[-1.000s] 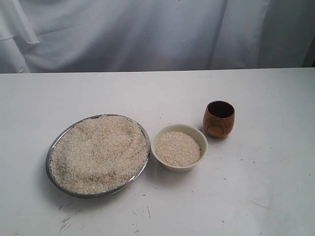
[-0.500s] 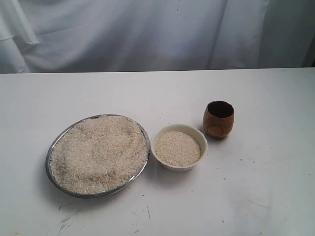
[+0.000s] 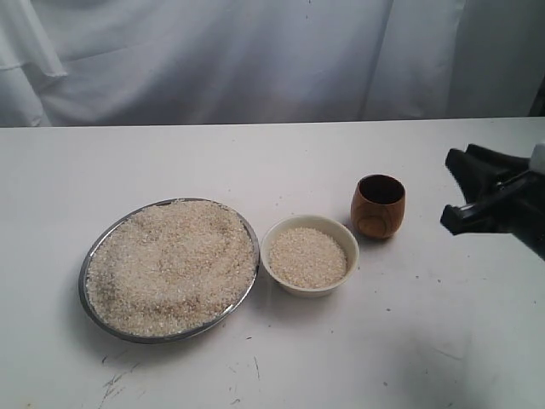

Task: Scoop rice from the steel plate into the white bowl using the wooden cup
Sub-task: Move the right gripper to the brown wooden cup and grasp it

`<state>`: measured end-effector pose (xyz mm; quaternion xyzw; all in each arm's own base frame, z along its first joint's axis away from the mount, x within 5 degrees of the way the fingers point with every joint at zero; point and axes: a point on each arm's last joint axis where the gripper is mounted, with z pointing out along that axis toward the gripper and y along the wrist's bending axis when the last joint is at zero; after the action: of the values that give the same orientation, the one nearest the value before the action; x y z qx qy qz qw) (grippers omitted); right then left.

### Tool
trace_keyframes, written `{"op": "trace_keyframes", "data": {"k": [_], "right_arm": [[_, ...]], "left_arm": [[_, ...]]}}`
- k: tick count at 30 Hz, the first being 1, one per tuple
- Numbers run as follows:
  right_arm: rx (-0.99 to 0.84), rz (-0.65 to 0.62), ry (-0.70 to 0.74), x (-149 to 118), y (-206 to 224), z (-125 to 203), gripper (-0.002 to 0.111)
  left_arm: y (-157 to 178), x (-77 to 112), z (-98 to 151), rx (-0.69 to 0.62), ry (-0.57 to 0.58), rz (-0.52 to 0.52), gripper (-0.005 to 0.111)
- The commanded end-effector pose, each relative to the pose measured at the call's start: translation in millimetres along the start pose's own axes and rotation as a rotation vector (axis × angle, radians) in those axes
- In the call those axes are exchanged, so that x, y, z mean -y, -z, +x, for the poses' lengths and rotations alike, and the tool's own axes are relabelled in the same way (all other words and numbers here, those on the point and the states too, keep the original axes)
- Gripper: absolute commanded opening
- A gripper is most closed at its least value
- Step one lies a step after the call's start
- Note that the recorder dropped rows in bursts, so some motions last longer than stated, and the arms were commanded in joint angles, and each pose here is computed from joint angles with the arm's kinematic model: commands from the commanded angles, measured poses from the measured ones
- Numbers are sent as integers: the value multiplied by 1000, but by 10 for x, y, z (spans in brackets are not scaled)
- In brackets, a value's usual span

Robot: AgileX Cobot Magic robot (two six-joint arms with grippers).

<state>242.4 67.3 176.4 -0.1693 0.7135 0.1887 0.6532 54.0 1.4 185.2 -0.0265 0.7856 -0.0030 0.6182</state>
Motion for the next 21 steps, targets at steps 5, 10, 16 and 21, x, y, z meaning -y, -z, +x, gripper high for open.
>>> {"op": "trace_keyframes", "data": {"k": [5, 10, 16, 21], "right_arm": [[-45, -146, 186, -93, -48, 253, 51], [-63, -122, 276, -67, -50, 271, 79], [-229, -83, 287, -9, -32, 413, 81], [-232, -76, 221, -4, -48, 409, 81]], "left_arm": [[-2, -1, 8, 6, 2, -1, 0], [-2, -1, 8, 6, 2, -1, 0], [-2, -1, 8, 6, 2, -1, 0], [-2, -1, 8, 6, 2, -1, 0]]}}
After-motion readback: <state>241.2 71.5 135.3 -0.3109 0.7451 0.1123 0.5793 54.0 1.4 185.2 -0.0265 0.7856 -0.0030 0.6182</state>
